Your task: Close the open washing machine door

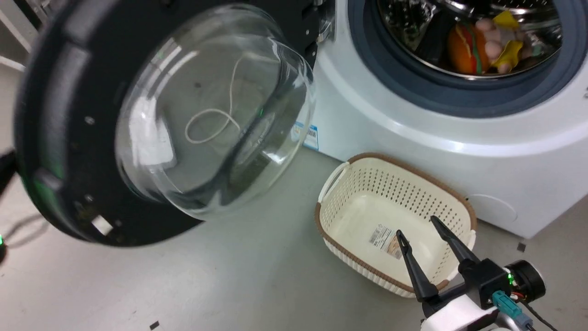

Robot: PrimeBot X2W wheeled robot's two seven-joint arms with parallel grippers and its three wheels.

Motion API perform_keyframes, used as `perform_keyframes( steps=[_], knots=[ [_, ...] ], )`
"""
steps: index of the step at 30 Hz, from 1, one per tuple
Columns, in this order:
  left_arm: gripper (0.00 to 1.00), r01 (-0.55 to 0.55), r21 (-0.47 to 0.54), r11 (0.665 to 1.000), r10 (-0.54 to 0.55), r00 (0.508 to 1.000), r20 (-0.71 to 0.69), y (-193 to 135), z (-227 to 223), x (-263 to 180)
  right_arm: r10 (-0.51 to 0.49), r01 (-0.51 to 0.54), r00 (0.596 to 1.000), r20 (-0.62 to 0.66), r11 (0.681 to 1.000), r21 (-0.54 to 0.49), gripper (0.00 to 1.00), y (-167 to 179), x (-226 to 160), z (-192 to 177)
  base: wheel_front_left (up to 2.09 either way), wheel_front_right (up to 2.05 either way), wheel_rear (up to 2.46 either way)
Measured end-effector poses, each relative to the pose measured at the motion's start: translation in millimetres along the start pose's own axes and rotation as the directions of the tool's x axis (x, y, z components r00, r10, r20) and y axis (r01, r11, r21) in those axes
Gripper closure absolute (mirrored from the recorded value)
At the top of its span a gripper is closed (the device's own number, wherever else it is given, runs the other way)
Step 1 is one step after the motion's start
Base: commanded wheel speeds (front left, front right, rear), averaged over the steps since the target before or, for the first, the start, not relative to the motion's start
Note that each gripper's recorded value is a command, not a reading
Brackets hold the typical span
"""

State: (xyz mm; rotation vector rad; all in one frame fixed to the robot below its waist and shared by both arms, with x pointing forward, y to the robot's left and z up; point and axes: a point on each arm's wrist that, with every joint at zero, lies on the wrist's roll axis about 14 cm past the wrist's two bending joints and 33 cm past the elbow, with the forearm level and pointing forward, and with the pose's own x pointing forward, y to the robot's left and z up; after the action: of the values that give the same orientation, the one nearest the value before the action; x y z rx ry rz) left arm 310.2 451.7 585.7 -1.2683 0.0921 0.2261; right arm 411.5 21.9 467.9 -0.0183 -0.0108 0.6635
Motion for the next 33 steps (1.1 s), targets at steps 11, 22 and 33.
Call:
perform_keyframes(
  steps=[11,22,33],
  knots=[
    [1.0,0.156,-0.095,0.983,-0.179,0.927,-0.33,-8,-113,-28,-0.059,0.06,0.996,0.069,0.998,-0.008,0.0,-11,-16,32,0.0,0.0,0.0],
    [1.0,0.184,-0.235,0.955,-0.288,0.771,-0.568,-25,-245,-44,-0.218,0.223,0.968,0.125,0.974,-0.032,0.0,-57,-48,55,0.0,0.0,0.0],
    [1.0,0.14,-0.417,0.898,-0.414,0.589,-0.694,-53,-360,-18,-0.467,0.474,0.878,0.106,0.879,-0.05,0.0,-128,-112,49,0.0,0.0,0.0]
  ],
)
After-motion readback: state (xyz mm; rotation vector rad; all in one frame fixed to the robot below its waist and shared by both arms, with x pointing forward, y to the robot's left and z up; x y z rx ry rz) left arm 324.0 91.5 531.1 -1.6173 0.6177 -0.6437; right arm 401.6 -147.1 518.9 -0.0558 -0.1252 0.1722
